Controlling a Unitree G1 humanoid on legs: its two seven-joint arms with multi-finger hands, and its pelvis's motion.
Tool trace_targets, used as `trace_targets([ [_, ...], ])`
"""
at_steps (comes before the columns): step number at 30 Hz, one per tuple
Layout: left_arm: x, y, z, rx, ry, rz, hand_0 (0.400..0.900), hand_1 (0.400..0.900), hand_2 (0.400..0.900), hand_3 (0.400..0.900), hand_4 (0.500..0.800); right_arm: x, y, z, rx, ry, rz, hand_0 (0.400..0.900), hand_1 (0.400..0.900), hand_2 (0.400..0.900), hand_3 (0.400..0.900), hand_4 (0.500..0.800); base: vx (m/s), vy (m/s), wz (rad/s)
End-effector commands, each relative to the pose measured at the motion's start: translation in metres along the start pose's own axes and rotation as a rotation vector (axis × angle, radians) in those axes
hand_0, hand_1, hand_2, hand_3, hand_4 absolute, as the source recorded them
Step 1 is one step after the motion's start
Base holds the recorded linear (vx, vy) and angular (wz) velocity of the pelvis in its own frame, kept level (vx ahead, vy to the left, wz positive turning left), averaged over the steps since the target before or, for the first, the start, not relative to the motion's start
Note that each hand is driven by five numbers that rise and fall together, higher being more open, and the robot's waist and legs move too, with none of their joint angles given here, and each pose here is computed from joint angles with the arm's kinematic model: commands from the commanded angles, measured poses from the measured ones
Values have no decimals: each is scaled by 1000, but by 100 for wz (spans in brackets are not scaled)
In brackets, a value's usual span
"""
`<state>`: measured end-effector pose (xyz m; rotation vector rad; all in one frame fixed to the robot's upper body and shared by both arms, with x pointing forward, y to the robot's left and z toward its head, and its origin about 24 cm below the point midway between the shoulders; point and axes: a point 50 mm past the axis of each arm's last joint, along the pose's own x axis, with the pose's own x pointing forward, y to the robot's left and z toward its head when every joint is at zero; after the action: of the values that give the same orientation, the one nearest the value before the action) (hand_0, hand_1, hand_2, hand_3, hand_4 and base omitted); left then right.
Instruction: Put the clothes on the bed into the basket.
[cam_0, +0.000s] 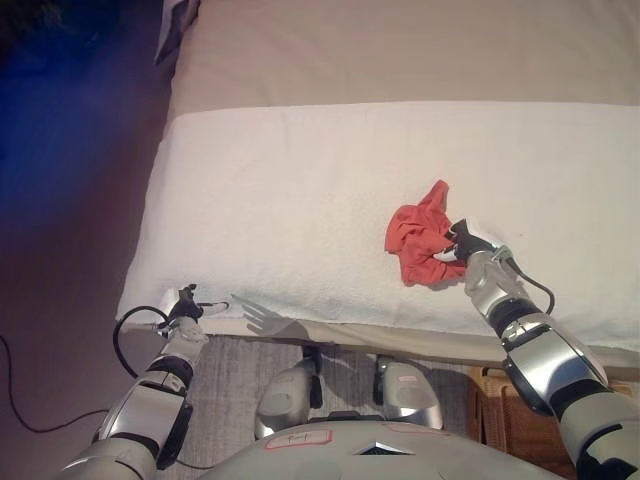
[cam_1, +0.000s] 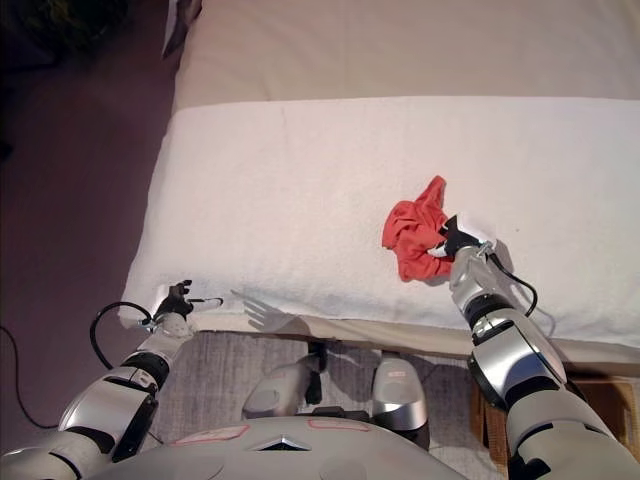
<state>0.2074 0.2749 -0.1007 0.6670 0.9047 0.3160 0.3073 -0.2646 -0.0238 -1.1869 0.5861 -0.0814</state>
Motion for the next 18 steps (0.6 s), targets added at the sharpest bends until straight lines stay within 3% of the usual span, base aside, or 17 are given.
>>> trace_targets([
  [1,4,14,-6,89,29,59,900,900,900,900,800,9,-60,-37,-19,137,-183,400,400,400,400,500,30,-10,-50],
  [13,14,60,-3,52,24,132,900,900,900,900,800,-37,-131,-178,-81,598,-276,400,400,400,400,500,10,-4,-44],
  [18,14,68,-7,66,23,134,900,900,900,900,800,-58,-134,-212,-52,708,-279,400,400,400,400,500,12,-8,-14],
])
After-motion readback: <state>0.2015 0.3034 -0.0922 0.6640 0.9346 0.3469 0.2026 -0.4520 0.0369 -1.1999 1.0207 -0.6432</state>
